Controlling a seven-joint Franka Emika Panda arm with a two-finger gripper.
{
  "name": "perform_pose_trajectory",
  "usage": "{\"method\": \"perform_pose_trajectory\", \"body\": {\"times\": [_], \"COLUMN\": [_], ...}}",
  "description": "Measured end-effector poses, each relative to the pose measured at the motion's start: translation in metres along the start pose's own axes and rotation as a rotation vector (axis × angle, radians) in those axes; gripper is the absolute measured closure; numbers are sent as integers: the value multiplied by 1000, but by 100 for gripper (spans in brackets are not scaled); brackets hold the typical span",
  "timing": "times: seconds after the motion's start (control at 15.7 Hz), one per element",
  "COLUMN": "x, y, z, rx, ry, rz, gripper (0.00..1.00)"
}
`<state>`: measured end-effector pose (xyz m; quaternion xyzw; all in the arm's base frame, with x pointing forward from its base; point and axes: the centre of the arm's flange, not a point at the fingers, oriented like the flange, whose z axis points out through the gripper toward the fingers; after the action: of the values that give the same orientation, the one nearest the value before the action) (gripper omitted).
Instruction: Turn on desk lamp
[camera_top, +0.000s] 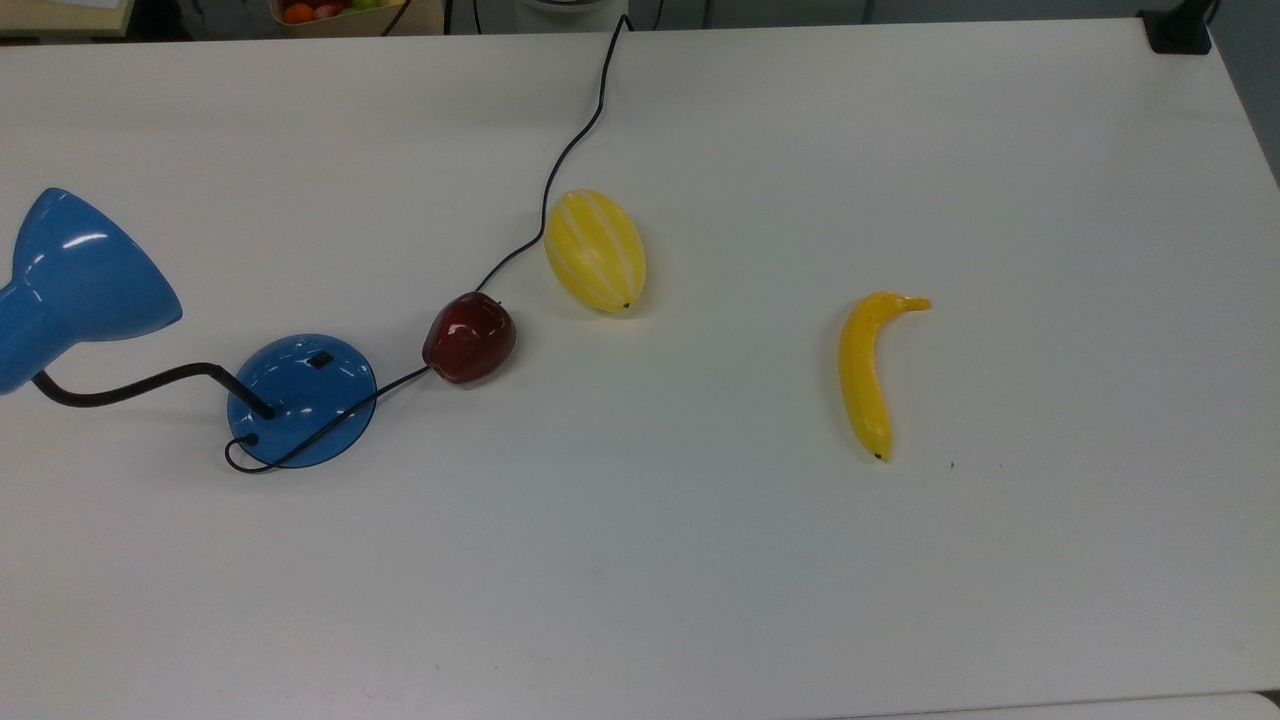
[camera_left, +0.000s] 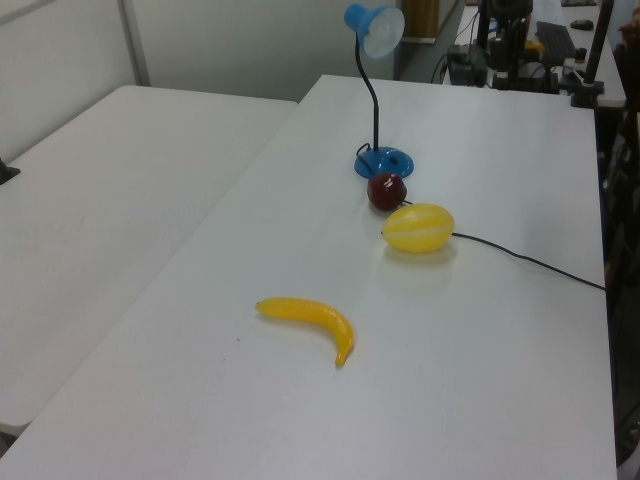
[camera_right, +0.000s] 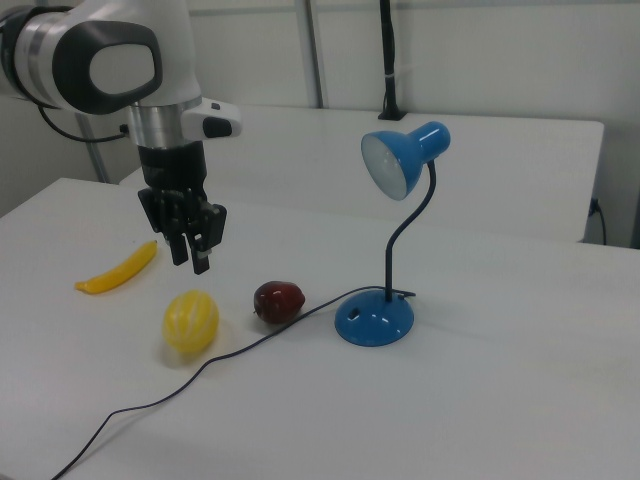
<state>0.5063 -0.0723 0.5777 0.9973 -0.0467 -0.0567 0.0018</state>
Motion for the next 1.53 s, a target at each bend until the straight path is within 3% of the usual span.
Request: {"method": "perform_pose_trajectory", "body": {"times": [0.25,0.32,0.57,1.08,1.53], "x": [1,2,20,72,130], "y": [0,0,3,45,77], "z": [-2,-3,2,36,96], "rx": [0,0,-3,8,-7], "ry": [12,19,88,223,275], "rz": [0,0,9,131,259], "gripper": [97,99,99,99,99]}}
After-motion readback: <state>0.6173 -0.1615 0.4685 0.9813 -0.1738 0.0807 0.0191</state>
